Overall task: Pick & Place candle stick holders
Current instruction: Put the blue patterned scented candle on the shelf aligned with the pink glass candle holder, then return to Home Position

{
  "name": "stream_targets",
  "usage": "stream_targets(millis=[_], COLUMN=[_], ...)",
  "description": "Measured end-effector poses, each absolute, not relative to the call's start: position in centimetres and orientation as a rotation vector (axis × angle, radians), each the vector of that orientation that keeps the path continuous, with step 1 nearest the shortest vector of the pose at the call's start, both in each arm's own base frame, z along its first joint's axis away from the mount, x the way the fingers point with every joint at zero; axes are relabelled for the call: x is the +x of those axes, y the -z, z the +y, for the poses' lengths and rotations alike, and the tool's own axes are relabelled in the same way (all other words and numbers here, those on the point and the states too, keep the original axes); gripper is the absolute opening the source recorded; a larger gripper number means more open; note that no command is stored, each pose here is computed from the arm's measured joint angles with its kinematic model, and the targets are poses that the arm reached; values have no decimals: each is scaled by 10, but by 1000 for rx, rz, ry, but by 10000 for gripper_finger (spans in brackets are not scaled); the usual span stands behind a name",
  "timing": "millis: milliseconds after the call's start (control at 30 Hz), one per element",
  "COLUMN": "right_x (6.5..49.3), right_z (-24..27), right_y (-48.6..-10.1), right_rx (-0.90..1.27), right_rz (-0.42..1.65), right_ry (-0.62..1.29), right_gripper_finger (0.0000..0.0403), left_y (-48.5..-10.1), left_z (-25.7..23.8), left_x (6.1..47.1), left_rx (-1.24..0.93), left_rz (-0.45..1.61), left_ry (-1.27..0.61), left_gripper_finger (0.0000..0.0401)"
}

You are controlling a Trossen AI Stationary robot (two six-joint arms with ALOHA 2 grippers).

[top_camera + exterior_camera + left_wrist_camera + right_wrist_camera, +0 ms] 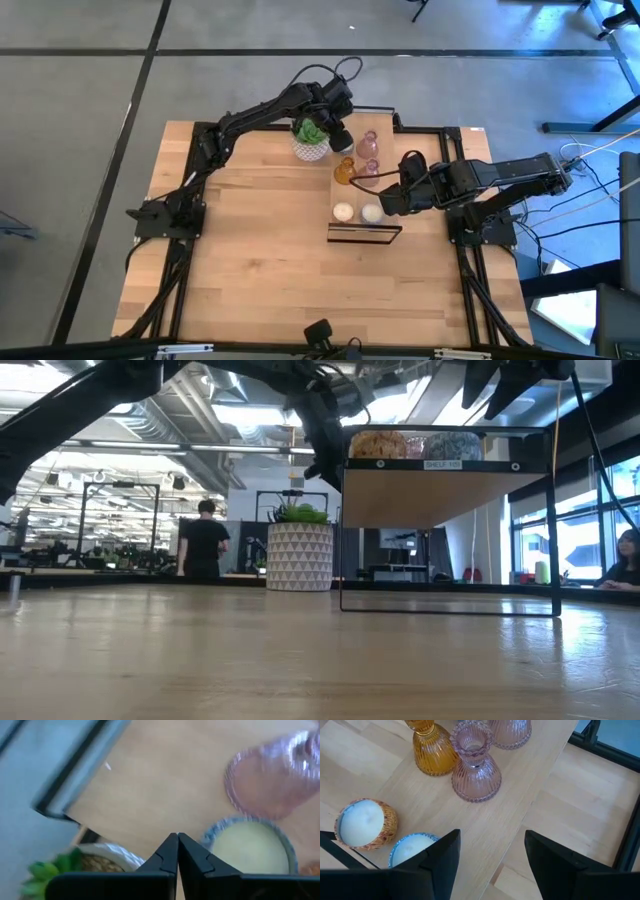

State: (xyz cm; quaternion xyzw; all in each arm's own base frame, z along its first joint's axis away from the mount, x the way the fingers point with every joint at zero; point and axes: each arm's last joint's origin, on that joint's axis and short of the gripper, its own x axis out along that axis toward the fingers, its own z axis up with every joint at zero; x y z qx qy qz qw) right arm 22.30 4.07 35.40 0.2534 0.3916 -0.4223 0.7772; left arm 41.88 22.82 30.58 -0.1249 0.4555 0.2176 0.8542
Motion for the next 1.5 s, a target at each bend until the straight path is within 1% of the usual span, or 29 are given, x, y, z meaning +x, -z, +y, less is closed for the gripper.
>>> stream_targets(millis=[233, 533, 633, 733, 833, 967, 1133, 1300, 1400, 1500], right_x=[223, 223, 223, 223, 223, 223, 216, 191, 172, 150], right_z=[41, 41, 41, 41, 41, 43, 52, 55, 52, 49], right_y=[-354, -354, -354, -354, -354, -362, -388, -404, -413, -418], right_rx=[548, 549, 547, 546, 537, 452, 277, 134, 73, 55], right_rz=[849, 853, 850, 849, 850, 848, 833, 832, 809, 766], right_ry=[913, 912, 914, 914, 904, 833, 622, 500, 457, 391], right_gripper_finger=[225, 225, 225, 225, 225, 225, 217, 193, 173, 150], left_y=[-298, -298, -297, -300, -319, -364, -404, -435, -447, -451], left_z=[228, 225, 222, 221, 220, 216, 200, 176, 161, 148], left_x=[420, 420, 420, 421, 419, 411, 394, 379, 374, 375], left_rx=[-289, -334, -308, -233, -175, -144, -219, -295, -331, -373], left_rz=[991, 990, 1008, 1010, 942, 755, 604, 525, 492, 478], left_ry=[-420, -371, -400, -477, -549, -573, -419, -276, -260, -292], left_gripper_finger=[2, 2, 2, 2, 2, 2, 2, 2, 2, 2])
